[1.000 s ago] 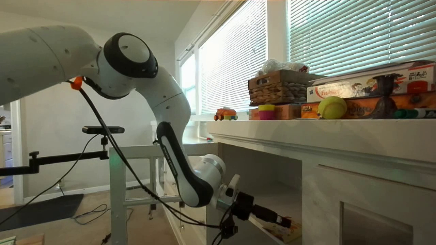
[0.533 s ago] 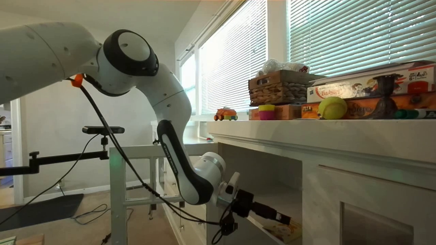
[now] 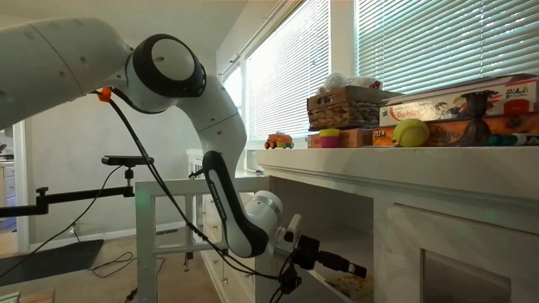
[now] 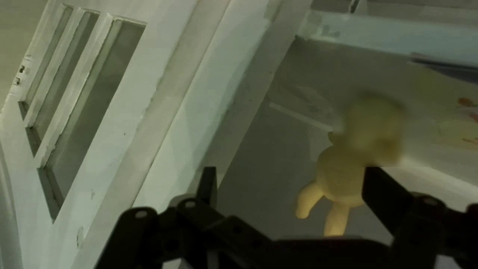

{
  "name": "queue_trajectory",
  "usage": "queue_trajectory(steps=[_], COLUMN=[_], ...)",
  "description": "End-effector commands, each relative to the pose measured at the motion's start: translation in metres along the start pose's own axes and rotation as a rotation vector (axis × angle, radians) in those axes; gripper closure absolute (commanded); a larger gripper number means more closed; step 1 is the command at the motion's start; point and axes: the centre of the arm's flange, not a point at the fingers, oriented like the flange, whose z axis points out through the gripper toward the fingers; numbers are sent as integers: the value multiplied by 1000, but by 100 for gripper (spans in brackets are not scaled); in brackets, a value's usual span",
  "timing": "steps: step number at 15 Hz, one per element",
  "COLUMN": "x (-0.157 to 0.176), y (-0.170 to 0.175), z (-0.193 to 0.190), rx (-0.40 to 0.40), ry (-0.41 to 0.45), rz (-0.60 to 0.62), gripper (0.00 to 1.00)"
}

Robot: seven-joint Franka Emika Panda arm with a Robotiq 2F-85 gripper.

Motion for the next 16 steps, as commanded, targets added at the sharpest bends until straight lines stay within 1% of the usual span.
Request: queue_trajectory(steps=[1,8,16], x=[4,7,5], y=[-7,-12,-16], z=[12,23,35], rx=[18,63,69], ry=[49,96,105], rz=[31,68,104], gripper=[0,0,0])
